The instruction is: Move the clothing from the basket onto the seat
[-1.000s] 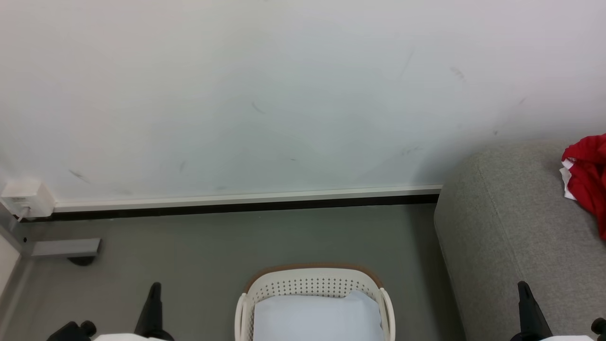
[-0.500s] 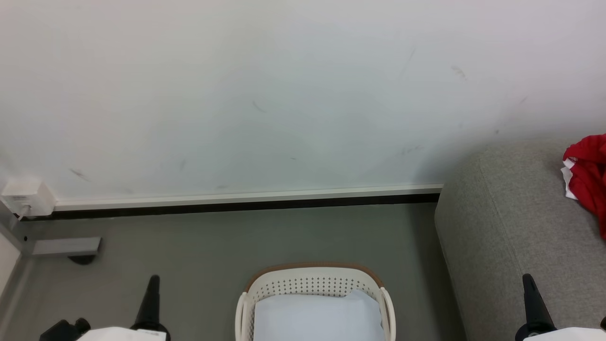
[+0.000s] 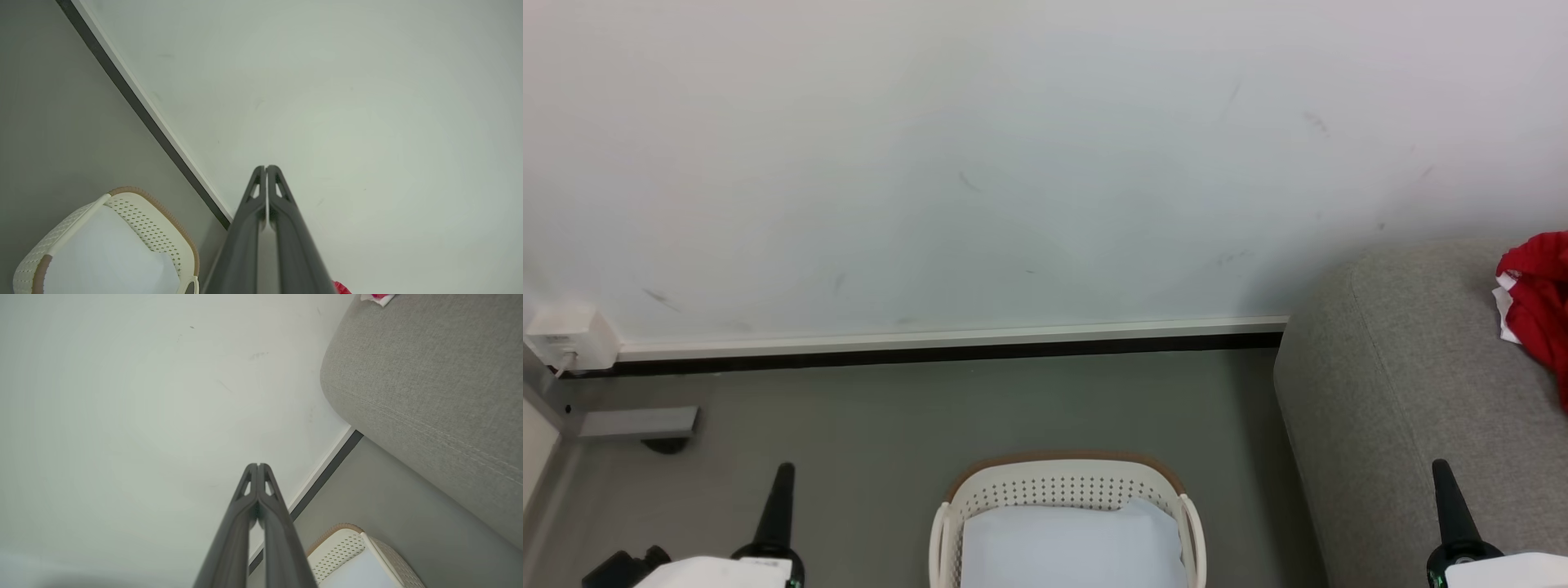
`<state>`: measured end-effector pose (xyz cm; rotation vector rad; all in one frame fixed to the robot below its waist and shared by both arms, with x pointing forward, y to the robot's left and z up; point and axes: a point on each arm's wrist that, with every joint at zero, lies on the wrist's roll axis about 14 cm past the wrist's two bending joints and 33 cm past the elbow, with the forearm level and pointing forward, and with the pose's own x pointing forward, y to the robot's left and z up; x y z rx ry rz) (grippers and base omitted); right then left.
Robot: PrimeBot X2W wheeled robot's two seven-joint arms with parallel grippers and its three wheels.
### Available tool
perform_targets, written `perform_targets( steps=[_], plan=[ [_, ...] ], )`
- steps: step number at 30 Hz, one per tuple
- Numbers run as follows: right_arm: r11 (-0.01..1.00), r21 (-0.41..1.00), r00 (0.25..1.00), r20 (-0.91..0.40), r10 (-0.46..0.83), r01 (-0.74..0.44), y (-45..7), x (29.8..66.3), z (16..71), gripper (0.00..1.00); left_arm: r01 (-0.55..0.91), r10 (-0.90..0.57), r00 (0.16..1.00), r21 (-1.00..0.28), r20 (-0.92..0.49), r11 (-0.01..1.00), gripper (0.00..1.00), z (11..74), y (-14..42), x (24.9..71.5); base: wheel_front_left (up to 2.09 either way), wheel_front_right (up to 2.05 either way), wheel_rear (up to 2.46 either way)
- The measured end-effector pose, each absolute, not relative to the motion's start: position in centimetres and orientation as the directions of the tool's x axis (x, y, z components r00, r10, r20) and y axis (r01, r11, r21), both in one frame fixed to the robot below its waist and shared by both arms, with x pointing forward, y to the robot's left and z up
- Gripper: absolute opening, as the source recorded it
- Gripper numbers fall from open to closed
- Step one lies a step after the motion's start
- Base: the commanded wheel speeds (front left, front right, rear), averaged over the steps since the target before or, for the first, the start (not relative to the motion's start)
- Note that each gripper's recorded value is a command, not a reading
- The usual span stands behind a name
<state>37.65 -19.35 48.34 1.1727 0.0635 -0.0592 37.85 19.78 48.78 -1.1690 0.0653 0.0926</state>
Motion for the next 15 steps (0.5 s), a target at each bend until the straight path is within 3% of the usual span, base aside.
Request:
perform_targets(
  steps=[15],
  plan=[
    [0.259,0.964,0.998,-0.061,-0.008,0.061,-19.53,38.12,49.03,0.00,-0.079,0.025,0.997,-0.962,-0.075,0.261,0.00,49.65,19.82,38.25,0.00,0.00,0.00]
  ],
)
